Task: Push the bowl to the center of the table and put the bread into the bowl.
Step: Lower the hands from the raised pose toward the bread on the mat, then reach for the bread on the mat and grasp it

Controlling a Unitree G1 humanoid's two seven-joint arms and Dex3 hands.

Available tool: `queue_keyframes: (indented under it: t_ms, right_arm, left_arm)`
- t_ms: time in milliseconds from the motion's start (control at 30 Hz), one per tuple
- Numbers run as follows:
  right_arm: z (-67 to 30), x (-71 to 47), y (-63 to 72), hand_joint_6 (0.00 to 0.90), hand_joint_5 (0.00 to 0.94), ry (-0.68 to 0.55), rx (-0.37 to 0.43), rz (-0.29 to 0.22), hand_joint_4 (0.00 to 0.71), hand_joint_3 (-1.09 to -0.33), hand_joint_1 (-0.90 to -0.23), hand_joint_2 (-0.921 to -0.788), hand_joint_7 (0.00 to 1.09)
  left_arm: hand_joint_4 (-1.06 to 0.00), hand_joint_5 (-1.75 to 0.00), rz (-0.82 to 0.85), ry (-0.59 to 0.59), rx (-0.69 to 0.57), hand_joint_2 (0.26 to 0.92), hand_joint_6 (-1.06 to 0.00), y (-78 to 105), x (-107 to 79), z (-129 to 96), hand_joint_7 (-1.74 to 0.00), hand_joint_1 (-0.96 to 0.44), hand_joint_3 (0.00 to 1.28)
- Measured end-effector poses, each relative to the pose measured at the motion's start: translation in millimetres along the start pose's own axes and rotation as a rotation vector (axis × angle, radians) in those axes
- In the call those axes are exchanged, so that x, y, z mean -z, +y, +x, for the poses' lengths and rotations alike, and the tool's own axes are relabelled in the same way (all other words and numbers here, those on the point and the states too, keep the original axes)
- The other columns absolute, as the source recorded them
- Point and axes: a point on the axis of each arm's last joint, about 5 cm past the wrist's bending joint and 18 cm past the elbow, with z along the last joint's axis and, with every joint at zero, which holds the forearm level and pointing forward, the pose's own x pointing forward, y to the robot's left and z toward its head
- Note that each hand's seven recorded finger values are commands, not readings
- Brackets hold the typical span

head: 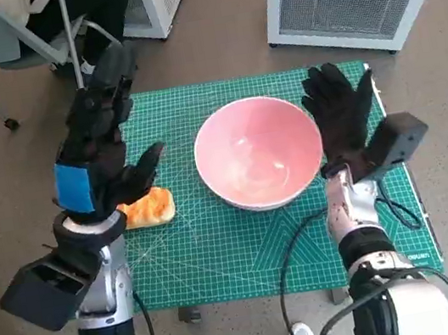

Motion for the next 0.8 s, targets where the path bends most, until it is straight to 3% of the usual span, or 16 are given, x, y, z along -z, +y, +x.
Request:
queue_keyframes:
  t_ms: [167, 400, 633, 800]
  right_arm:
    - [1.9, -2.6, 0.4, 0.055, 0.001, -0.004, -0.006, -0.009, 0.12, -0.85, -0.488, -0.921, 0.41]
    - [5.7, -14.5, -3.4, 0.014, 0.012, -0.109, -0.024, -0.047, 0.155, -0.835, -0.524, -0.921, 0.56]
    - [11.9, -44.2, 1.8, 0.0, 0.039, -0.399, -0.141, -0.173, 0.233, -0.85, -0.549, -0.921, 0.72]
    - [13.4, -70.1, 12.3, -0.001, 0.049, -0.634, -0.304, -0.241, 0.252, -0.853, -0.561, -0.921, 0.73]
  left_arm:
    - [-0.21, 0.0, 0.036, 0.008, -0.003, 0.921, -0.42, 7.0, -4.1, -6.4, -0.02, -0.52, 0.27]
    - [-0.21, 0.0, 0.211, 0.057, 0.051, 0.921, -0.4, 36.3, -14.4, -16.2, -0.01, -0.52, 0.29]
    - [-0.19, 0.0, 0.511, 0.181, 0.242, 0.921, -0.36, 85.1, -41.0, -16.7, 0.0, -0.56, 0.29]
    - [-0.18, 0.0, 0.663, 0.32, 0.375, 0.921, -0.35, 106.4, -57.8, -15.5, 0.0, -0.59, 0.21]
